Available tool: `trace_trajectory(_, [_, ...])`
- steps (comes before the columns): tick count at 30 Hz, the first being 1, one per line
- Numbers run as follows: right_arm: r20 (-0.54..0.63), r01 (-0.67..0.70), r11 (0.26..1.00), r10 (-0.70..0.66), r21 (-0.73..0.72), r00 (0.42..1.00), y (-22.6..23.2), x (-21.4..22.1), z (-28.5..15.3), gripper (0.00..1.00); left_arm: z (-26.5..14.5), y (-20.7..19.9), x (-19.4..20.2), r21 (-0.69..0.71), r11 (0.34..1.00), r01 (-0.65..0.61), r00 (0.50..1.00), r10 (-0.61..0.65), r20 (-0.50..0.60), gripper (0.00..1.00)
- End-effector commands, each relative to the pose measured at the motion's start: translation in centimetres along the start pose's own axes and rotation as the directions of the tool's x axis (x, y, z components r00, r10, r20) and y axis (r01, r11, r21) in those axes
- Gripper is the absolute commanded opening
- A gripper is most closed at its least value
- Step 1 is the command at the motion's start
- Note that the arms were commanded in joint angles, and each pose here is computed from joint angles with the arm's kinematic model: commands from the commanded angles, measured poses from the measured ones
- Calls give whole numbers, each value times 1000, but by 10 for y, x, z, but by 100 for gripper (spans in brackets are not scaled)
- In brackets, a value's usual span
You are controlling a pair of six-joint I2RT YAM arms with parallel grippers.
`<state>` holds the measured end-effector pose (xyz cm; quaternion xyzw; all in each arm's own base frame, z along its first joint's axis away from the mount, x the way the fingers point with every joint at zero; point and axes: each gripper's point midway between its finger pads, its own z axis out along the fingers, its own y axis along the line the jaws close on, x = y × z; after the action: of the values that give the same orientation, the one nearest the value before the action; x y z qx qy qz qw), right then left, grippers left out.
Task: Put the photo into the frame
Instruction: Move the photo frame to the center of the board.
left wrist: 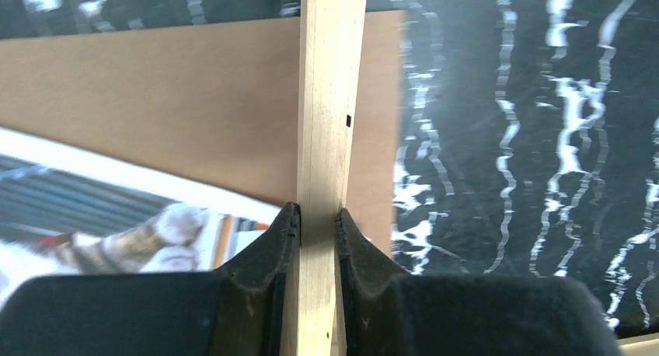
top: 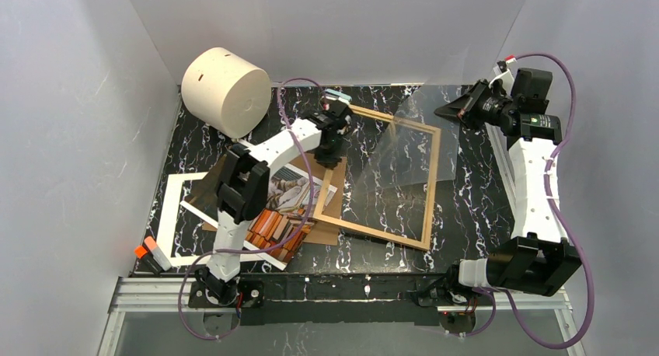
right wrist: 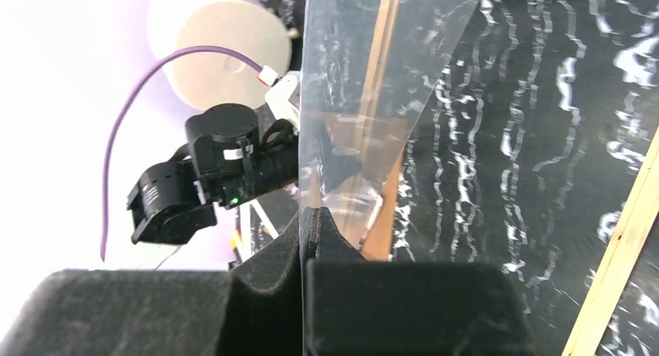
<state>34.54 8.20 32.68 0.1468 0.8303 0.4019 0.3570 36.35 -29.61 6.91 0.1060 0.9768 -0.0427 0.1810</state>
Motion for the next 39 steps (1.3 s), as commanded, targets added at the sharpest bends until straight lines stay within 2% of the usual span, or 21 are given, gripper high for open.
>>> trace_trajectory(1, [-15, 16, 979, -20, -205, 1000, 51, 0, 5, 1, -45, 32, -16, 3, 996, 84, 992, -84, 99, 0])
trace_trajectory(7, [-118, 46, 969, -77, -242, 990, 74, 40, 47, 1, -40, 62, 2, -22, 993, 117, 991, -115, 70, 0])
trace_trajectory(15, [-177, 102, 940, -166, -325, 970, 81, 80, 80, 1, -7, 81, 47, 5, 982, 188, 982, -188, -28, 1])
trace_trajectory(19, [-199, 115, 935, -190, -335, 961, 84, 91, 91, 1, -6, 85, 49, 26, 976, 218, 975, -217, -43, 18])
trace_trajectory(24, [-220, 51, 962, -113, -267, 969, 69, 98, 101, 1, -20, 97, 38, 39, 964, 262, 965, -261, -19, 46])
trace_trajectory(27, [-232, 27, 963, -92, -269, 968, 71, 104, 104, 1, -30, 103, 35, 67, 955, 290, 957, -289, -19, 54])
trace_trajectory(31, [-251, 12, 958, -87, -286, 964, 81, 114, 105, 1, -38, 111, 28, 93, 942, 322, 946, -323, -6, 54])
trace_trajectory(39, [-269, 26, 961, -102, -274, 958, 77, 129, 117, 1, -20, 106, 28, 169, 912, 374, 927, -368, -67, 44])
